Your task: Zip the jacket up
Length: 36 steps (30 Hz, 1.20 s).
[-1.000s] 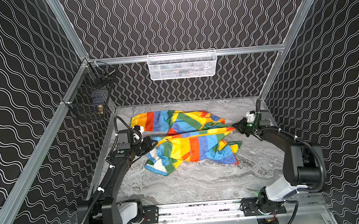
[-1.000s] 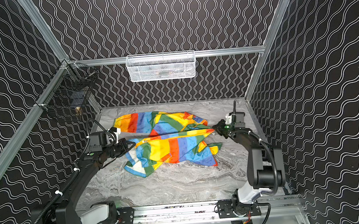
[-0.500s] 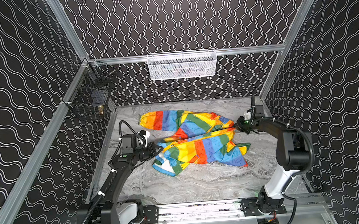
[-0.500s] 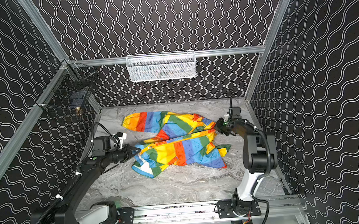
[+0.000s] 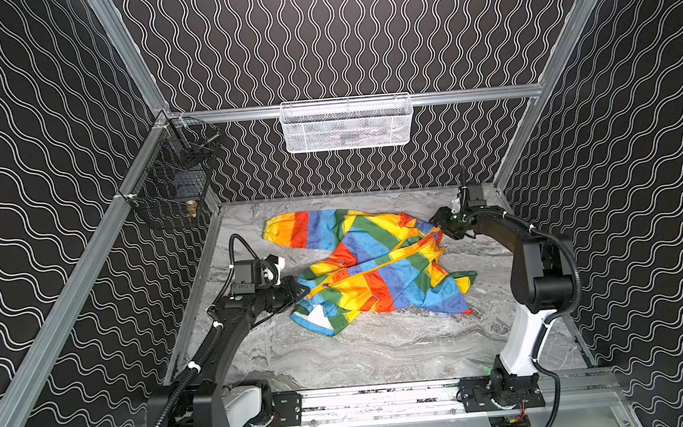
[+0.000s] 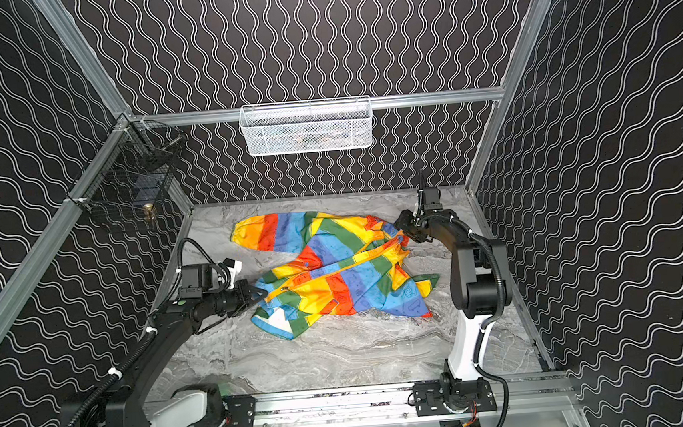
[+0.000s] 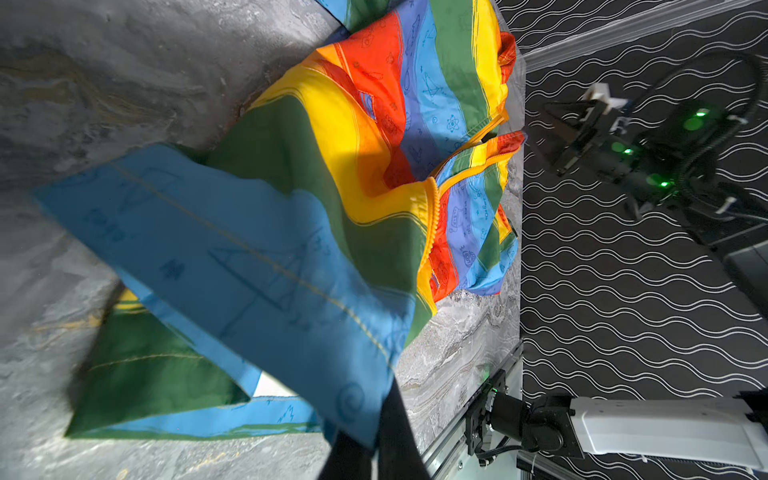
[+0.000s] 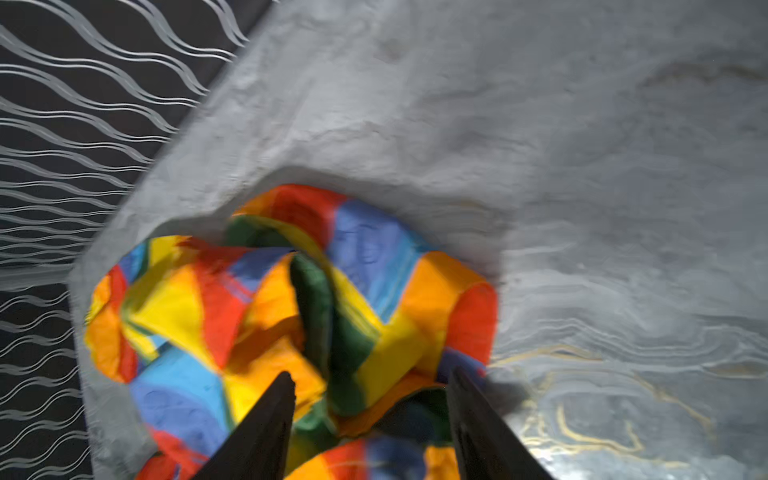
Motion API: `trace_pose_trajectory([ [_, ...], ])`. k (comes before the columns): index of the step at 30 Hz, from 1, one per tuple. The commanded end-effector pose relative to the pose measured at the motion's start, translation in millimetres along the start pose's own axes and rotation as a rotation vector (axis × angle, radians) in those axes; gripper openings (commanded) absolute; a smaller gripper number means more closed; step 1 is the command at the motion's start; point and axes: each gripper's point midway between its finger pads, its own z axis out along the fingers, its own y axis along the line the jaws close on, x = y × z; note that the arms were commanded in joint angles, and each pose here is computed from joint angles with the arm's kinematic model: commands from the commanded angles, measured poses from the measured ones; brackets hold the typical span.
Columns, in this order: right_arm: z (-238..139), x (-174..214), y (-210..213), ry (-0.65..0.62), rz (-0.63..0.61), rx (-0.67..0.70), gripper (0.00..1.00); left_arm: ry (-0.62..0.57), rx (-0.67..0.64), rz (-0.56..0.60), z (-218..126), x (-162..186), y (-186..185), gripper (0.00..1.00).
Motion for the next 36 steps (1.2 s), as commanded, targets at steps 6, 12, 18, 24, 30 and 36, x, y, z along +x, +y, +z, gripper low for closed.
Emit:
trace_pose_trajectory([
  [6,1,21,48,0.032,-0.024,-0.139,0.63,-0.003,0.002,0.006,-2,-1,-2,0.00],
  [12,21,25,35,0.055,-0.001,-0.100,0.62,-0.002,0.005,0.007,-1,-1,-2,0.00],
  [18,45,31,31,0.103,0.016,-0.118,0.58,-0.005,0.011,0.002,0,-1,-1,0.00],
  [24,49,33,39,0.110,0.037,-0.171,0.50,-0.004,0.008,-0.001,0,0,-1,0.00],
  [30,43,30,48,0.101,0.046,-0.216,0.37,-0.003,0.009,-0.006,1,1,0,0.00],
  [36,33,24,57,0.086,0.042,-0.238,0.16,-0.004,0.006,-0.008,1,3,2,0.00],
])
